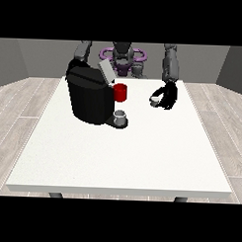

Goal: Insert the coffee pod into the coffee machine and close the lid

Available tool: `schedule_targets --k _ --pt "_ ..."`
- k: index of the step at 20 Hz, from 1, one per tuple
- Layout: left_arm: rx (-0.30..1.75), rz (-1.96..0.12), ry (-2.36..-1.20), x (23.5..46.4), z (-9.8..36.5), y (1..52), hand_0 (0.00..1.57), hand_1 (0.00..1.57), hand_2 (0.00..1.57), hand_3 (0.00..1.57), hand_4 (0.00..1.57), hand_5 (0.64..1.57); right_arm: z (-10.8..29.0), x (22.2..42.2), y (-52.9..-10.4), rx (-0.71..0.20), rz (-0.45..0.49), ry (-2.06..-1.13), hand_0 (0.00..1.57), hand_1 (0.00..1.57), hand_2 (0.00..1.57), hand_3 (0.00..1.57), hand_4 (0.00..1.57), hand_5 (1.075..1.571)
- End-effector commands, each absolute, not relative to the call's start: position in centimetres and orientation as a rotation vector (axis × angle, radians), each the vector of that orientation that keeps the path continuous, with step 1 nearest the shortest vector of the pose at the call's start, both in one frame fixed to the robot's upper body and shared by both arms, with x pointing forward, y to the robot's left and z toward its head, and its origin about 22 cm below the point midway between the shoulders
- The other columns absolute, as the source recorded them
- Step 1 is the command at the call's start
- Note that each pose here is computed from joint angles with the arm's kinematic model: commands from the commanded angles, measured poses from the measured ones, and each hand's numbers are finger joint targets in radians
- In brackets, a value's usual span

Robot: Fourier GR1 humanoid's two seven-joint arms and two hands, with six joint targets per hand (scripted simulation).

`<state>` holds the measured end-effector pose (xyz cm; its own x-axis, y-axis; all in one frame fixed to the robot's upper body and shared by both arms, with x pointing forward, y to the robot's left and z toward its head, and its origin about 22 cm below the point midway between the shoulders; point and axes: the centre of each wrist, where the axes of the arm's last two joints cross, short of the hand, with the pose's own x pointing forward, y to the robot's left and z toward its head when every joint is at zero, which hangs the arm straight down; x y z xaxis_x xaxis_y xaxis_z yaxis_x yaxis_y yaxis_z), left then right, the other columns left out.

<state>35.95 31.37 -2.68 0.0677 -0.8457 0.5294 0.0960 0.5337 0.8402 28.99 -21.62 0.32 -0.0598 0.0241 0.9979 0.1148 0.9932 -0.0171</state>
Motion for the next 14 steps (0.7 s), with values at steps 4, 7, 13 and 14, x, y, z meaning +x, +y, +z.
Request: schedule_targets --k 4,7,13,14 --pt "0.687 -0.876 -1.399 36.0 -2.2 32.4 1.32 1.32 1.43 1.41 0.55 1.571 -1.0 28.8 -22.8 -0.121 -0.099 -1.612 0.00 0.00 0.00 0.00 0.40 1.571" --pt "0.619 -0.926 -1.411 38.1 0.3 30.2 1.48 1.48 1.47 1.41 0.63 1.571 -0.8 29.1 -23.2 -0.122 -0.110 -1.539 0.00 0.00 0.00 0.00 0.45 1.571" --pt "0.555 -0.928 -1.476 39.9 3.4 28.1 1.29 1.29 1.36 1.34 0.56 1.571 -4.7 26.8 -24.6 -0.108 -0.082 -1.491 0.00 0.00 0.00 0.00 0.49 1.571" --pt "0.538 -0.997 -1.484 41.1 5.9 26.1 1.24 1.24 1.33 1.32 0.53 1.571 -3.9 28.9 -25.3 -0.136 -0.133 -1.502 0.00 0.00 0.00 0.00 0.49 1.571"
